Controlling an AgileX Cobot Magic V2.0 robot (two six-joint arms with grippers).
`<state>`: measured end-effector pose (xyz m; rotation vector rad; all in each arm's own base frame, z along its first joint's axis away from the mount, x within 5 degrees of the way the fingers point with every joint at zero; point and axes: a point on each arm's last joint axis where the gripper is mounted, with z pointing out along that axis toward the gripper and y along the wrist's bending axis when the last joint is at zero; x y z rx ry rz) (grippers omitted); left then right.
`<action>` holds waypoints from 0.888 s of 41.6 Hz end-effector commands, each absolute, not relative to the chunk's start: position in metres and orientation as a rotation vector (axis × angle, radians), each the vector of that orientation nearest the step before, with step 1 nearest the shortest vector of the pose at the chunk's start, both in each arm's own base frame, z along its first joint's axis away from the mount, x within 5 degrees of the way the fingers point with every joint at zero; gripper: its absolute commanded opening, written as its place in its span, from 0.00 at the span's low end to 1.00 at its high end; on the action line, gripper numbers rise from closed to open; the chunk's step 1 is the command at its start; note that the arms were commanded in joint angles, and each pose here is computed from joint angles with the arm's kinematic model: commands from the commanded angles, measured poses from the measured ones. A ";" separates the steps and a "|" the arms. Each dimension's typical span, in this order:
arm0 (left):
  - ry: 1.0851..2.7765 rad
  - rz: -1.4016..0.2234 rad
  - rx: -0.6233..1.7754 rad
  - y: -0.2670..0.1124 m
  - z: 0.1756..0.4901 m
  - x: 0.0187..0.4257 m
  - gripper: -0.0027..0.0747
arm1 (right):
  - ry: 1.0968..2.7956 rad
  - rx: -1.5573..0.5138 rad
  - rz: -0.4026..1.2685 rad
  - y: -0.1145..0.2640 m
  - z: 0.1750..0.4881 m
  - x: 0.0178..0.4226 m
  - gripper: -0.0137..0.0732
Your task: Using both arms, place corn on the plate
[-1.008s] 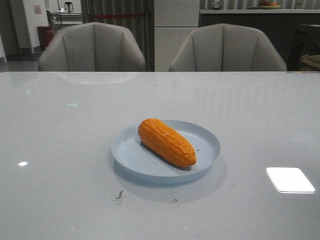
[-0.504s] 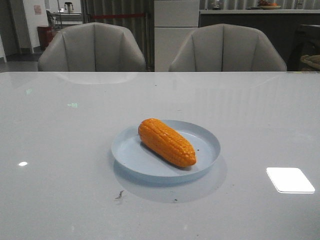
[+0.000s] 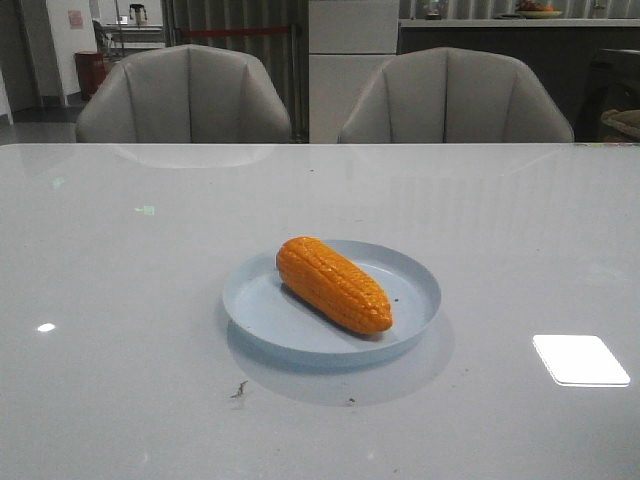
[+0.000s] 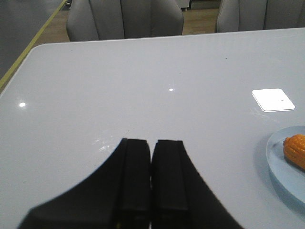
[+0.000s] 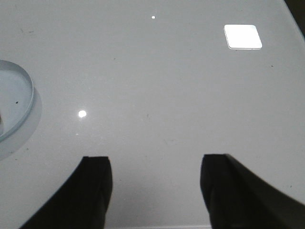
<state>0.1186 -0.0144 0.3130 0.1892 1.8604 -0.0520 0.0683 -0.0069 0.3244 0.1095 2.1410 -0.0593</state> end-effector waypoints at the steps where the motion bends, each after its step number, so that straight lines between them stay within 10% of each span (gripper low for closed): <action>1: 1.755 -0.055 0.155 -0.014 0.330 0.120 0.16 | 2.047 0.108 -0.063 -0.007 0.338 0.072 0.74; 24: 1.723 -0.041 0.138 -0.011 0.325 0.110 0.16 | 2.047 0.108 -0.063 -0.007 0.338 0.072 0.74; 37: 1.433 -0.036 0.068 -0.005 0.278 0.071 0.16 | 2.047 0.108 -0.063 -0.007 0.338 0.072 0.74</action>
